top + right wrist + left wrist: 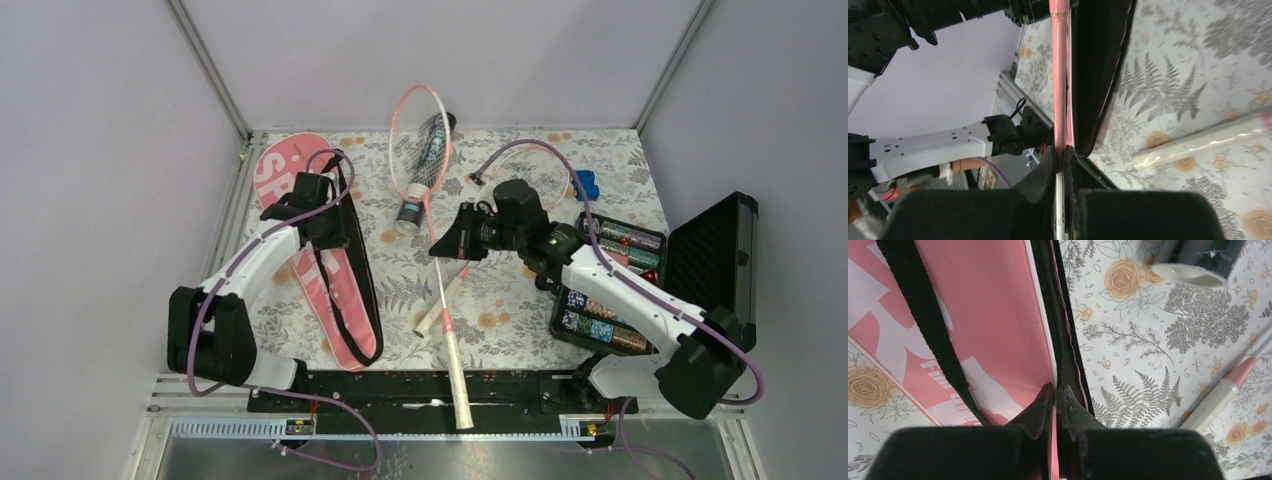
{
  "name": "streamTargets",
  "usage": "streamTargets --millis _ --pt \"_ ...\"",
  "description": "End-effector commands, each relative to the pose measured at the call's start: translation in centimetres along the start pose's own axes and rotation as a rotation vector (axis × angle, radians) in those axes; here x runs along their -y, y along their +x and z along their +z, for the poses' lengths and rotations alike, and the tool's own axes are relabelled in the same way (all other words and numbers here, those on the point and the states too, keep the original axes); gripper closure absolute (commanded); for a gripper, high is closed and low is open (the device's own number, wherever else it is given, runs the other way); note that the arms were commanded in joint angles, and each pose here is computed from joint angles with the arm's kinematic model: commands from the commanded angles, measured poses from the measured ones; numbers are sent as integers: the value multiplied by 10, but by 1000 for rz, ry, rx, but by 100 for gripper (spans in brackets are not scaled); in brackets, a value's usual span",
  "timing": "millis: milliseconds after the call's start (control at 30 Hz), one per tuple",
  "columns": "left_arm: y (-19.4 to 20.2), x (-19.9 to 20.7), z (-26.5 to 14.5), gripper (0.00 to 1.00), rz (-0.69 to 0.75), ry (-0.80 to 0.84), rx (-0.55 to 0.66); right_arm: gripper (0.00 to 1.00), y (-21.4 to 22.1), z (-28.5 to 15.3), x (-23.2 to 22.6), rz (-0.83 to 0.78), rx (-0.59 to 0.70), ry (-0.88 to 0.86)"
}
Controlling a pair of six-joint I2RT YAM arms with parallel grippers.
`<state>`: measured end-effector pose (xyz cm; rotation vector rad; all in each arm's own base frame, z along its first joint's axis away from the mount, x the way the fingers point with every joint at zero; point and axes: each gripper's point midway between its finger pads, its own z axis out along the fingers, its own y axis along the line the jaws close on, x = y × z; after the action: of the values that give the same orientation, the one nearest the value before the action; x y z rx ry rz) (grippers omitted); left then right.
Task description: Pack up the badminton gear
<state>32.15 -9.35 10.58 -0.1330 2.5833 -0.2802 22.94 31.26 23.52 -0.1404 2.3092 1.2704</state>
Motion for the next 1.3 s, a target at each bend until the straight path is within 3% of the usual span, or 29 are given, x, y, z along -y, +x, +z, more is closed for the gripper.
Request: streamTargets --millis 0,333,767,1033,1267 --pt "-29 22 -23 100 66 116 153 100 17 8 -32 54 -92 -140" --pt "-41 49 -47 100 36 285 231 100 41 20 -28 127 -223 -186" --pt "-39 58 -70 100 33 366 314 100 56 27 -29 173 -348 -211" --pt "-42 58 -87 100 87 380 388 100 67 34 -34 201 -400 -224" --pt "-32 69 -91 100 163 460 380 100 69 49 -41 208 -420 -271"
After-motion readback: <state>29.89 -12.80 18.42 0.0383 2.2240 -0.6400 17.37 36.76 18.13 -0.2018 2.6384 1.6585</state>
